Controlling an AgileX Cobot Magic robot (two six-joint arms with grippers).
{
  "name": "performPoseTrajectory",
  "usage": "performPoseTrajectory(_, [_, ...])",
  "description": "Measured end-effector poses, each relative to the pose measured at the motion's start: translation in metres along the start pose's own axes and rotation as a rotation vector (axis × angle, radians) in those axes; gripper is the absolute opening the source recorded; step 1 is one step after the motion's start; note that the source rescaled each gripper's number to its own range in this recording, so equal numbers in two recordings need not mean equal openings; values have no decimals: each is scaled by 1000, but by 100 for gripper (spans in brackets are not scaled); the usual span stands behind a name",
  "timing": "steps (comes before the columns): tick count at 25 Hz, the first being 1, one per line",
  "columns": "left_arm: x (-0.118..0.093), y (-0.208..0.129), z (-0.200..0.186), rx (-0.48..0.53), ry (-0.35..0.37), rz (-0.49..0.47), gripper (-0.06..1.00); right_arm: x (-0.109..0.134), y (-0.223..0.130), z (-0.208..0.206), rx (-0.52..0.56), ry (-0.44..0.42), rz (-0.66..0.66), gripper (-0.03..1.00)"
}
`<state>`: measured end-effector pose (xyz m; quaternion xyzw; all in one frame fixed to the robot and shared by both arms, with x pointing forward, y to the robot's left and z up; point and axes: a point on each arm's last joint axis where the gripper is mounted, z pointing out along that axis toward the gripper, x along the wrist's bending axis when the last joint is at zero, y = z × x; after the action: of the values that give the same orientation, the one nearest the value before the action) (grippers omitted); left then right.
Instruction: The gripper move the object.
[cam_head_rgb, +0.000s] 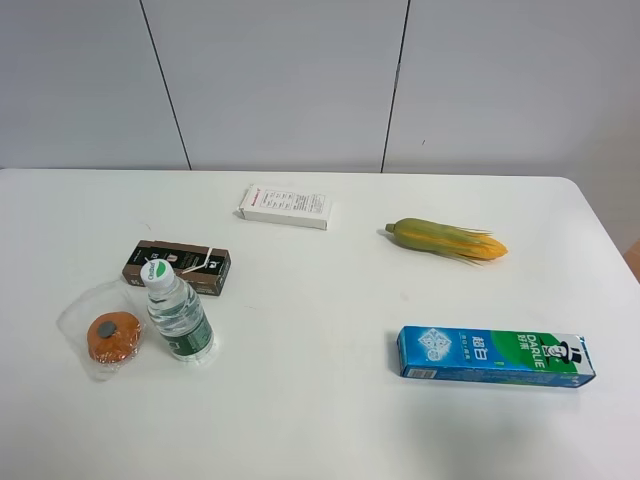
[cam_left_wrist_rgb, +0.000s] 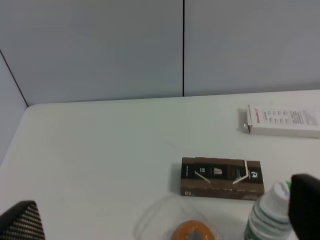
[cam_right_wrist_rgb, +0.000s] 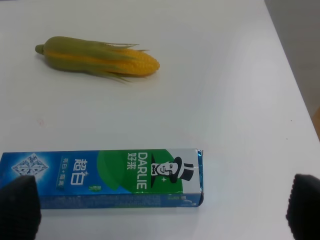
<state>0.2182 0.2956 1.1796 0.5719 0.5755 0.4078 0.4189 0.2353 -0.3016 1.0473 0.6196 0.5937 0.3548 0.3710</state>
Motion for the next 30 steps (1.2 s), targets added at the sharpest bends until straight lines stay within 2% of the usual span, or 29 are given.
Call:
performPoseTrajectory(4, [0, -38, -1, -65, -3, -3, 100, 0, 0, 0, 0, 0, 0, 100])
performPoseTrajectory(9, [0, -73, 9, -46, -4, 3, 100, 0, 0, 0, 0, 0, 0, 100])
performPoseTrajectory(24, [2, -114, 52, 137, -5, 31, 100, 0, 0, 0, 0, 0, 0, 100])
performPoseTrajectory(30, [2, -114, 53, 138, -5, 30, 100, 0, 0, 0, 0, 0, 0, 100])
